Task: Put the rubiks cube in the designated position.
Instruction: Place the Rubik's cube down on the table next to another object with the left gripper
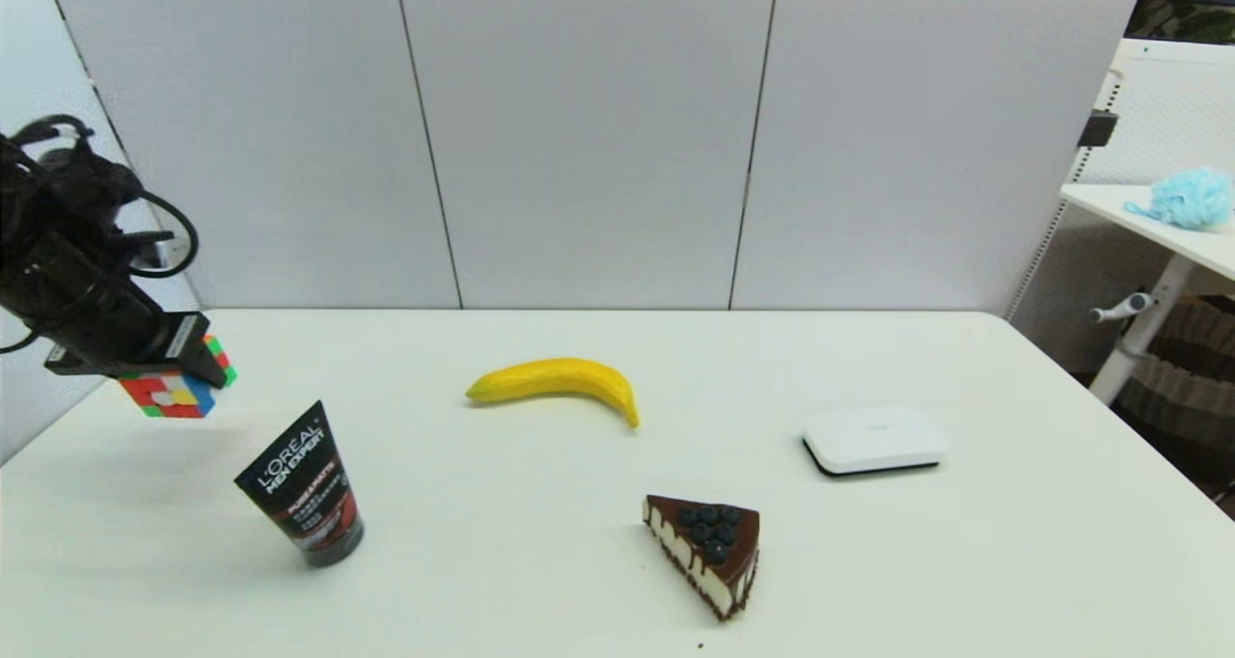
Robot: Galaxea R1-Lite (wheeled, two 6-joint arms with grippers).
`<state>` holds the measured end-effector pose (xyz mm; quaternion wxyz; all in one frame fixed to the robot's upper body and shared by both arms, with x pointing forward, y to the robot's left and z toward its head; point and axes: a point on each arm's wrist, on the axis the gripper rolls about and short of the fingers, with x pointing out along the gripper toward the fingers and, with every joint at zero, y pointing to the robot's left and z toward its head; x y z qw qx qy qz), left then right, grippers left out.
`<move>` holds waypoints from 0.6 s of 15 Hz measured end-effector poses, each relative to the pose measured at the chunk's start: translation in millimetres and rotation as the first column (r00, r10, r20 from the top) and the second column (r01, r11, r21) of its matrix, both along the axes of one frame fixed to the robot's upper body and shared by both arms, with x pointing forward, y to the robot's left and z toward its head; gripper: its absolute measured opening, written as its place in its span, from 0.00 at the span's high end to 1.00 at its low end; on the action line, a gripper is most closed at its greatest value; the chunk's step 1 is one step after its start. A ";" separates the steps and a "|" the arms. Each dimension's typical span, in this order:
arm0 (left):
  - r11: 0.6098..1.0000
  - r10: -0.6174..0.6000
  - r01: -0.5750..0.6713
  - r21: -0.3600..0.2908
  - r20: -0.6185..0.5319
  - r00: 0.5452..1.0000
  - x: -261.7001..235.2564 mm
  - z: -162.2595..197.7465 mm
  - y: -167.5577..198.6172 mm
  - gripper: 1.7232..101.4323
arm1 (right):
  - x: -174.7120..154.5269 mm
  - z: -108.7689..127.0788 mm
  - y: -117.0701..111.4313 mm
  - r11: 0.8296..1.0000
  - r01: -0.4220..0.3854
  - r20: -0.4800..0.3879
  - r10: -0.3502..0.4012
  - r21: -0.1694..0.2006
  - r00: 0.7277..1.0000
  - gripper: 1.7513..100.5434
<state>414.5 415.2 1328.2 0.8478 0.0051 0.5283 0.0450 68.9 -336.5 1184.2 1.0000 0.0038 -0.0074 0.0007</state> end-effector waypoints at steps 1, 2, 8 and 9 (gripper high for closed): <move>1.000 -0.003 0.003 0.009 0.030 1.000 -12.1 12.2 -3.1 0.45 | 0.0 0.0 0.0 1.000 0.000 0.000 0.000 0.001 1.000 0.03; 1.000 -0.005 0.005 0.017 0.057 0.998 -24.9 22.7 -6.4 0.45 | 0.0 0.0 0.0 1.000 0.000 0.000 0.000 0.000 1.000 0.03; 0.999 -0.032 0.032 0.006 0.067 0.997 -109.1 32.0 -32.4 0.45 | 0.0 0.0 0.0 1.000 0.000 0.000 0.000 0.000 1.000 0.03; 0.999 -0.036 0.036 0.000 0.053 0.998 -117.4 27.5 -35.3 0.45 | 0.0 0.0 0.0 1.000 0.000 0.000 0.000 0.000 1.000 0.03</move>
